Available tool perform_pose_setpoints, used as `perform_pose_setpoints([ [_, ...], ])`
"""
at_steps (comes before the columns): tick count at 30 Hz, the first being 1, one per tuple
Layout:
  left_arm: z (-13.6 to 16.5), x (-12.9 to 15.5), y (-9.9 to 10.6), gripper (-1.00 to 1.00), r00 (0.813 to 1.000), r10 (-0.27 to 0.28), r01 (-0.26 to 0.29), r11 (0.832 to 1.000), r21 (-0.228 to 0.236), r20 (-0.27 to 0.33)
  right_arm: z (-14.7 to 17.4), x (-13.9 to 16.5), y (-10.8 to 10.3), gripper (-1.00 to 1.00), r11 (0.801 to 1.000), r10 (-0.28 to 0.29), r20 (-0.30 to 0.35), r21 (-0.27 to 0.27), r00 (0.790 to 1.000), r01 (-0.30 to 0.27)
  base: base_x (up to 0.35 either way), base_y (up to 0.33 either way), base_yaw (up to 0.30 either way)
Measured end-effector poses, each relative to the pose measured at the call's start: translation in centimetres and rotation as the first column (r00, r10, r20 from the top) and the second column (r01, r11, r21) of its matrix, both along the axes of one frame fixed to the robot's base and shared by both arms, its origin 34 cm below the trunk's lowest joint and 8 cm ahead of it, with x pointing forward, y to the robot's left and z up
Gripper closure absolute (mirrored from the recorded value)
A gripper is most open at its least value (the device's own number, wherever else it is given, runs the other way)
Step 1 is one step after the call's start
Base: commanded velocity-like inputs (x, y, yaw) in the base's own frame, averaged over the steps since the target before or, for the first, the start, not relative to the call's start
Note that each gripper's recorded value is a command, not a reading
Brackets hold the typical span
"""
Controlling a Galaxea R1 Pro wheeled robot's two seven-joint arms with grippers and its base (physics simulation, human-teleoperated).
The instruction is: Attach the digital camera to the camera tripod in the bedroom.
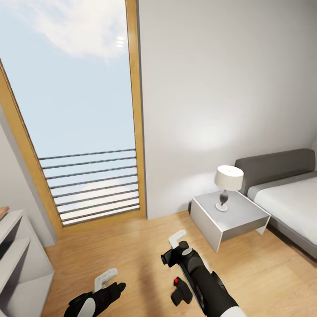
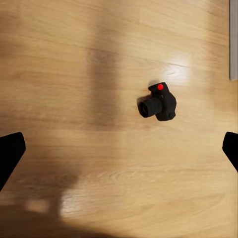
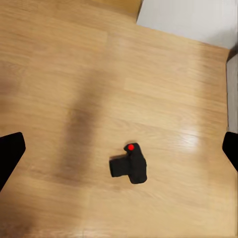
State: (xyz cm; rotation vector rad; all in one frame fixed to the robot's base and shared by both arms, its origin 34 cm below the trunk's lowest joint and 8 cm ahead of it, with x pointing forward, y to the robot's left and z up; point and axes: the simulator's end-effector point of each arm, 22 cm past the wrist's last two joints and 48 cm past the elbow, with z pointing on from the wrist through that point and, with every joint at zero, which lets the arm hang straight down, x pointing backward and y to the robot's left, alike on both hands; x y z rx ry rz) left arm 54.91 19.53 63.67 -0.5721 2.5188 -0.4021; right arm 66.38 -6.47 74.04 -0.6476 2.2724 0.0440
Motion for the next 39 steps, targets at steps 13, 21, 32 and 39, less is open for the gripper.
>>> perform_pose_setpoints([
  [13,0.0,0.0,0.1,-1.00,1.000,0.000,0.000,1.000,0.001,-0.001,2.3,0.9,0.3,-1.00,1.000,-0.003,0.051,0.018,0.999,0.002,0.012,-0.020,0.000],
  [21,0.0,0.0,0.1,-1.00,1.000,0.001,-0.001,1.000,0.001,-0.001,2.6,1.1,0.3,-1.00,1.000,-0.003,0.057,0.020,0.998,0.002,0.001,-0.001,0.000],
  [32,0.0,0.0,0.5,-1.00,1.000,0.009,-0.009,1.000,0.004,-0.002,4.4,1.6,0.5,-1.00,0.999,-0.007,0.094,0.034,0.996,0.004,0.034,-0.028,0.000],
  [39,0.0,0.0,0.6,-1.00,1.000,0.013,-0.013,1.000,0.006,-0.002,4.5,1.5,0.5,-1.00,0.999,-0.007,0.098,0.036,0.995,0.004,0.195,-0.162,0.000],
])
